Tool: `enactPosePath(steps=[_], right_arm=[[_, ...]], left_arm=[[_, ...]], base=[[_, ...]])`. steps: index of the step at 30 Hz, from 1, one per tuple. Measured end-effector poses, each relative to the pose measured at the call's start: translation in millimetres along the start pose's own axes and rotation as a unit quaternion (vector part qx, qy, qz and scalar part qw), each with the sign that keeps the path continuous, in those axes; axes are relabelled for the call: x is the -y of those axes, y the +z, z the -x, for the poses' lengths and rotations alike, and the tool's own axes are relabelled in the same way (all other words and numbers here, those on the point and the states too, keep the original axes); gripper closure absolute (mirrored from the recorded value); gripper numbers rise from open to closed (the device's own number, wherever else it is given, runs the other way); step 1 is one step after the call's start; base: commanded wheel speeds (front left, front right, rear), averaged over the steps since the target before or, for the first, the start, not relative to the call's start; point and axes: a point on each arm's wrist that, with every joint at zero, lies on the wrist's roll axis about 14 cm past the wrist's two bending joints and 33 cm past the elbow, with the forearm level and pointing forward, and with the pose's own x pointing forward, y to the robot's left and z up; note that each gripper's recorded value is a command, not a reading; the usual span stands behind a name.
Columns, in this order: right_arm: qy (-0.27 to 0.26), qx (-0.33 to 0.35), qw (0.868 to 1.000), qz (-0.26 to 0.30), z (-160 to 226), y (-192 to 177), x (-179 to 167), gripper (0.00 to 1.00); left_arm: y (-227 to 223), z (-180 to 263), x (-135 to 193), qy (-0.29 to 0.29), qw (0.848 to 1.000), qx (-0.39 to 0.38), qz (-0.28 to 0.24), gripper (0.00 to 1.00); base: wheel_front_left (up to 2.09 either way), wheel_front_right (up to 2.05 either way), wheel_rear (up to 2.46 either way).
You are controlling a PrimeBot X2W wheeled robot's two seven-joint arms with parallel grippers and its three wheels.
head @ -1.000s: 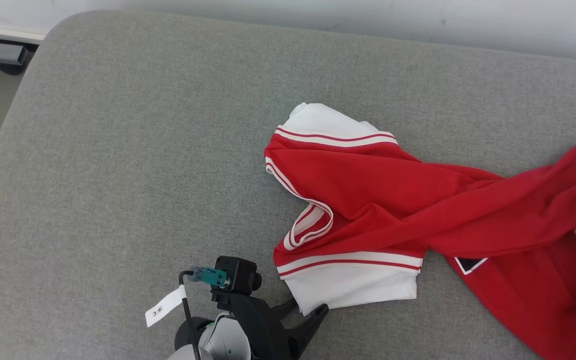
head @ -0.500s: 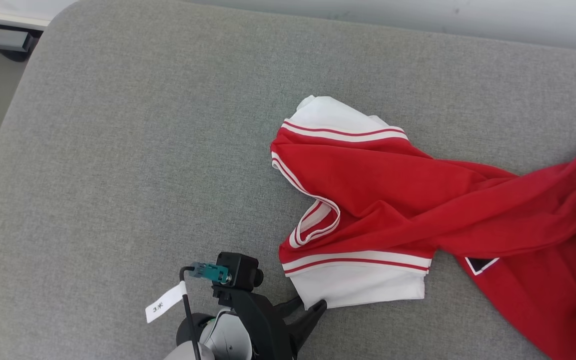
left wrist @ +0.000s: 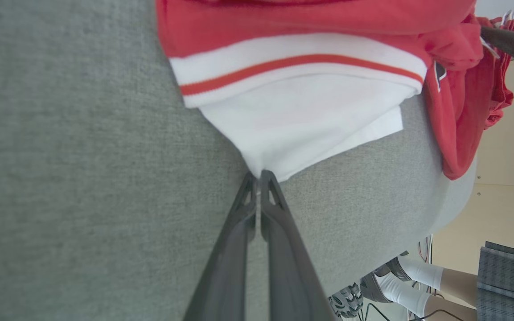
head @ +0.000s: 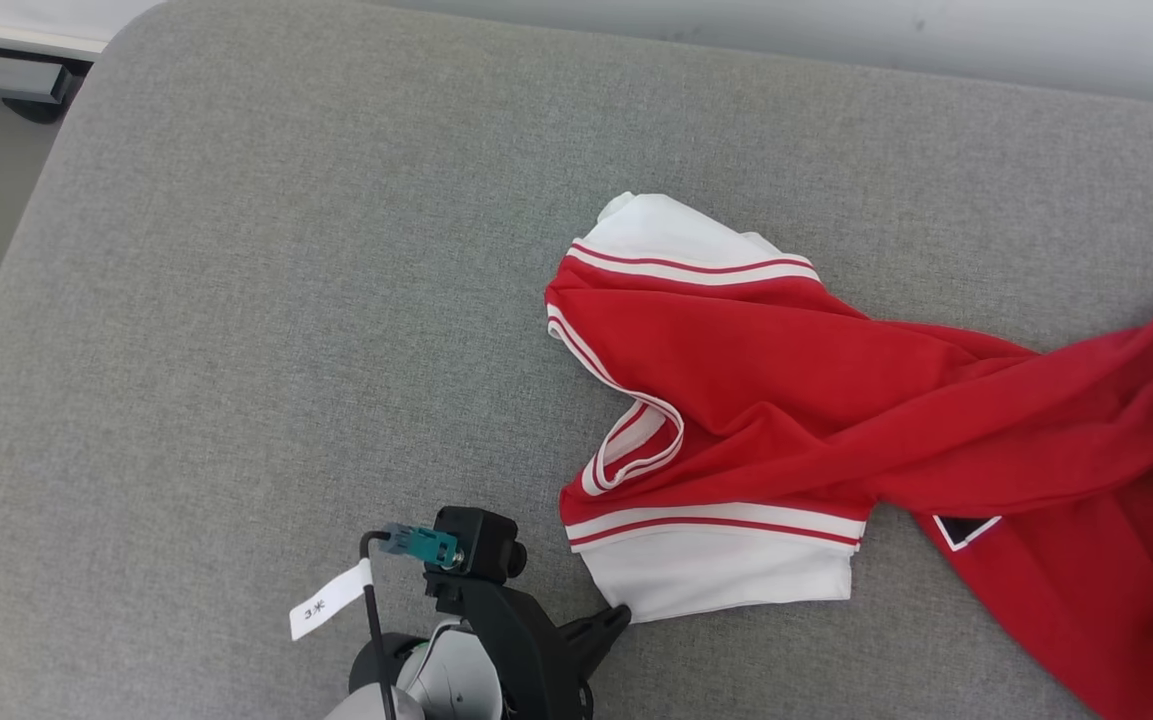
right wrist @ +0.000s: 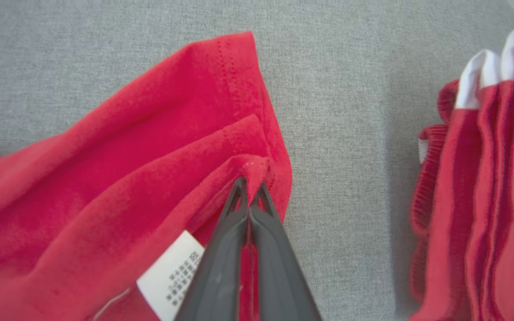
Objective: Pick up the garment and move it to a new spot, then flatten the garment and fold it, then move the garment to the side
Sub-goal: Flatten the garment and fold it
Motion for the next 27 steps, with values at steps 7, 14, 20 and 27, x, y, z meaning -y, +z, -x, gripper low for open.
enactPosePath(steps=[7, 14, 20, 27], right_arm=[[0.005, 0.030, 0.999, -0.011, 10, 10, 3, 1.00], [0.049, 0.093, 0.993, -0.049, 34, 34, -11, 1.00], [0.104, 0.149, 0.981, -0.074, 60, 54, -33, 1.00], [0.124, 0.210, 0.967, -0.078, 96, 70, -37, 1.00]], left_arm=[[35, 8, 3, -0.010, 0.997, 0.080, 0.017, 1.00], [92, 37, 14, -0.038, 0.977, 0.206, 0.044, 1.00], [132, 64, 31, -0.077, 0.951, 0.292, 0.059, 1.00], [171, 98, 38, -0.079, 0.922, 0.376, 0.053, 1.00]], base=[[0.00, 0.00, 0.00], [0.00, 0.00, 0.00], [0.00, 0.00, 0.00], [0.00, 0.00, 0.00]])
